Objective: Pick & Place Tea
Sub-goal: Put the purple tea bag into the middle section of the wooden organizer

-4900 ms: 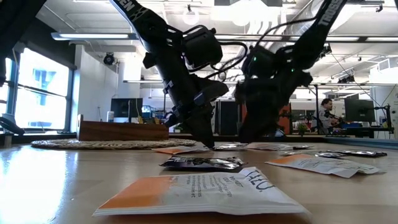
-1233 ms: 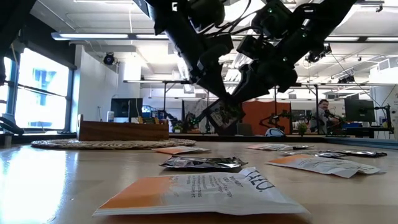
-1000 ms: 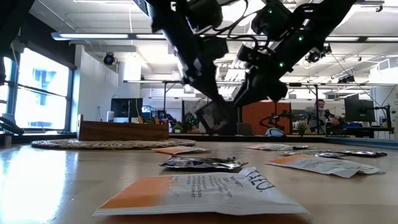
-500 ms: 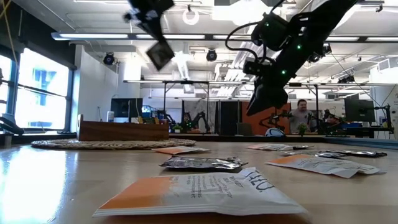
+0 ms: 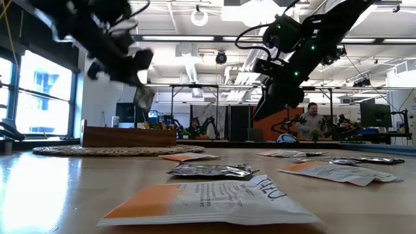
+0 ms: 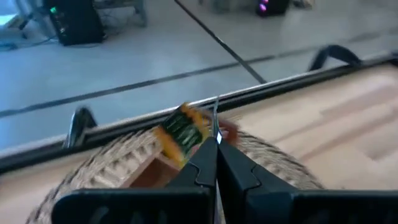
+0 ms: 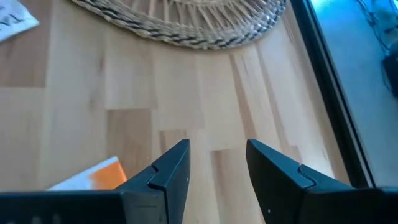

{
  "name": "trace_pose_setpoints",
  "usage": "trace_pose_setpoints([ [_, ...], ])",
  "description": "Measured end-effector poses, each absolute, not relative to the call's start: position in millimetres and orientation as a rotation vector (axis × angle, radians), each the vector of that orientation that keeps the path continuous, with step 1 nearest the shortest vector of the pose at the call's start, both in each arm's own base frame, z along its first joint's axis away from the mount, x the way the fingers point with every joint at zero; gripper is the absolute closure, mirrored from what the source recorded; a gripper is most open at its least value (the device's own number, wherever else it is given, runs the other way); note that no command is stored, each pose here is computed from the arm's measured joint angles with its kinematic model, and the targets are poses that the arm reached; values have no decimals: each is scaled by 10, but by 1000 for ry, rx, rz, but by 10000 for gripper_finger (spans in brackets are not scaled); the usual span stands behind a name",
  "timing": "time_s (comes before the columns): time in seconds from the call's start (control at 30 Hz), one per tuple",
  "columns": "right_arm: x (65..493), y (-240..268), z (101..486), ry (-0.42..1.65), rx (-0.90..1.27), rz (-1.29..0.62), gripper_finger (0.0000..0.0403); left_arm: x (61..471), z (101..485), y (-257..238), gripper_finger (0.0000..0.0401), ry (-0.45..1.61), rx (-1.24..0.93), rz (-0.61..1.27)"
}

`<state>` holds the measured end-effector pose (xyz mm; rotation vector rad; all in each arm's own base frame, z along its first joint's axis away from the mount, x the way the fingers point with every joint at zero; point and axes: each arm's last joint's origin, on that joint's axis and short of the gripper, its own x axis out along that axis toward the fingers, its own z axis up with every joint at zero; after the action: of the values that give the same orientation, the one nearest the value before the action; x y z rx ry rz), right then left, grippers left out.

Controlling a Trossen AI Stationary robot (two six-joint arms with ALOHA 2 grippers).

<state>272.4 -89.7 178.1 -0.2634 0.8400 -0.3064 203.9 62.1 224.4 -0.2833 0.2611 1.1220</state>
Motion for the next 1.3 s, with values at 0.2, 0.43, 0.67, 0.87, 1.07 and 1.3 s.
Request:
trace_pose_setpoints([
  [0.2,2756,-894,1810,788,-256,-277,249,1817,1800,779,401,153,-355,1184],
  [0.43,2761,-895,1815,780,-256,-276,249,1703,1639,838,401,196,-374,1210],
  [0.67,2763,-892,1816,775,-252,-265,249,1721,1603,844,399,248,-312,1207],
  [0.87,2772,-869,1816,755,-224,-187,249,1716,1600,845,364,266,-284,1218],
  [1.07,2773,-865,1815,751,-221,-174,249,1698,1598,866,293,267,-273,1252],
  [1.3,2773,-865,1815,751,-220,-174,249,1704,1617,889,227,244,-292,1239],
])
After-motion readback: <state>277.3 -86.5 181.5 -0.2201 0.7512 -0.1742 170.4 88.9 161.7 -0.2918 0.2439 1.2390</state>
